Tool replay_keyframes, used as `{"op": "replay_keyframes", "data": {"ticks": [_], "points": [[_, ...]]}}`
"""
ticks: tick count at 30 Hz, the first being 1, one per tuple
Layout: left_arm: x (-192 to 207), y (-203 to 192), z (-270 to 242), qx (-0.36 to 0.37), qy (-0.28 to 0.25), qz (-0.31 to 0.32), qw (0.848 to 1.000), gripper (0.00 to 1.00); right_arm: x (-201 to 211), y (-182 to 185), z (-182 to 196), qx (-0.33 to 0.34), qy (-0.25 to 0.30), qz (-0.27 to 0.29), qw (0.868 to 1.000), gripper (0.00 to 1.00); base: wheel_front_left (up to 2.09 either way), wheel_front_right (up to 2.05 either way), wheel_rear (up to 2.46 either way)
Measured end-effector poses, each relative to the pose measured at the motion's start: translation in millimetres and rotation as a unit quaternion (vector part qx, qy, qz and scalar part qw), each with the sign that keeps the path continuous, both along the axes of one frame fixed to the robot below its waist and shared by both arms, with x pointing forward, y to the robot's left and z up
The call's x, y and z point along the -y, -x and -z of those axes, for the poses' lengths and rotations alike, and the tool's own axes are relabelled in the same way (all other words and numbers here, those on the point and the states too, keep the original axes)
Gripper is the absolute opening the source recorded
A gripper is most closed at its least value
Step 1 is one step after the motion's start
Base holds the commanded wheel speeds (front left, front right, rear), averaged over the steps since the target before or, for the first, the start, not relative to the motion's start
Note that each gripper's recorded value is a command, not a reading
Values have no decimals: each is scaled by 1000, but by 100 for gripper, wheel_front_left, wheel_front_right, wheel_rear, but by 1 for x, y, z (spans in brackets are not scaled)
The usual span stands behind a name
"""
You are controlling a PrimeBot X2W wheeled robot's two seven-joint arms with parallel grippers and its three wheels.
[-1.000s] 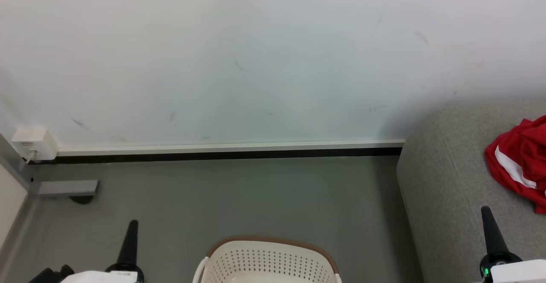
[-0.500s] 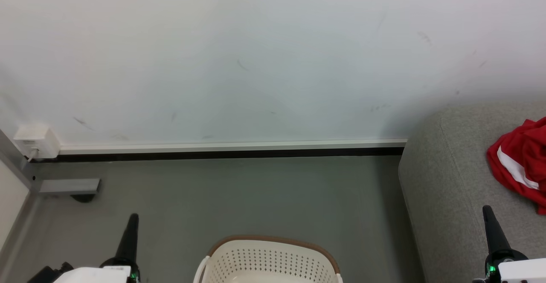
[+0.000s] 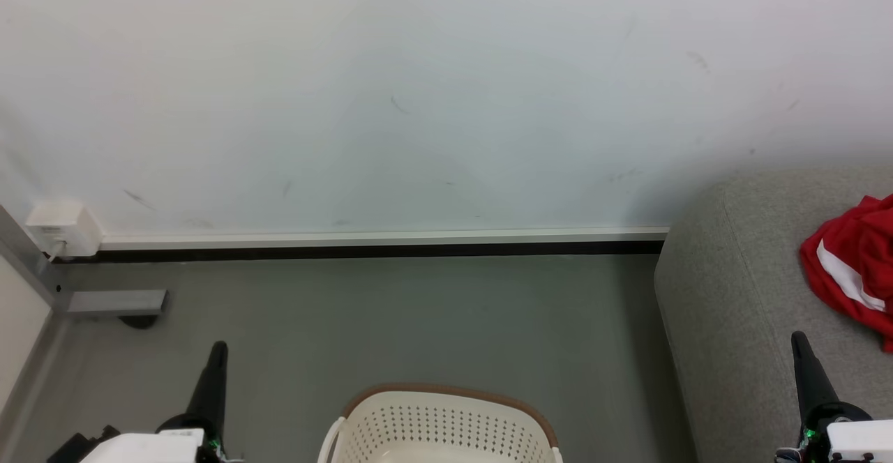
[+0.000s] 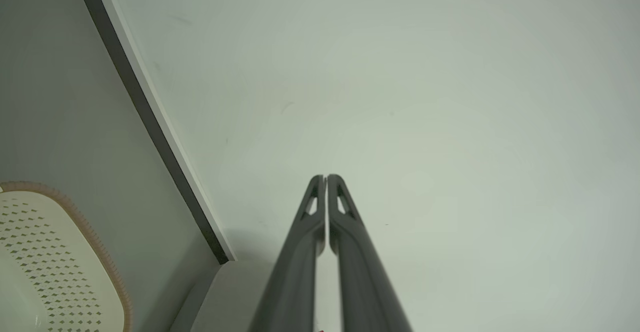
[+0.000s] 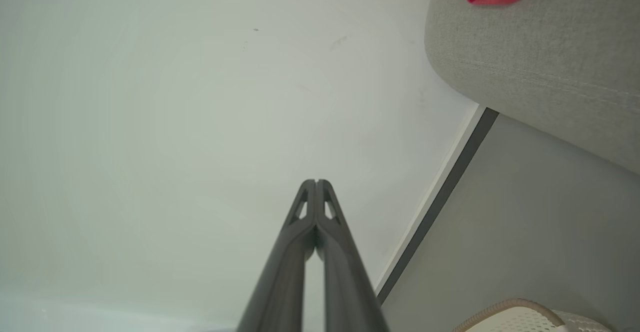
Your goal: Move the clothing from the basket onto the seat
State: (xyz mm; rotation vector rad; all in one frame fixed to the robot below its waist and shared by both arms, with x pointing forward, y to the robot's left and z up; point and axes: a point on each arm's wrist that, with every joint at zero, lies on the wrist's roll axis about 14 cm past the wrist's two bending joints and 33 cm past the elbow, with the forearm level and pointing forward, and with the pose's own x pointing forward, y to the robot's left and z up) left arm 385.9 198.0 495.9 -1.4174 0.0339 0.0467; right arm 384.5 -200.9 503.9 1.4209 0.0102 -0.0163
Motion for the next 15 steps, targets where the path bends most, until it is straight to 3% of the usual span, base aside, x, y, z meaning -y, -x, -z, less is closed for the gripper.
{"op": "replay_keyframes", "data": {"ticks": [15], "points": [[0,-2,-6,14,50,3,999,0,-1,-2,0,3,-49,-2,999,0,0,0,0]]}}
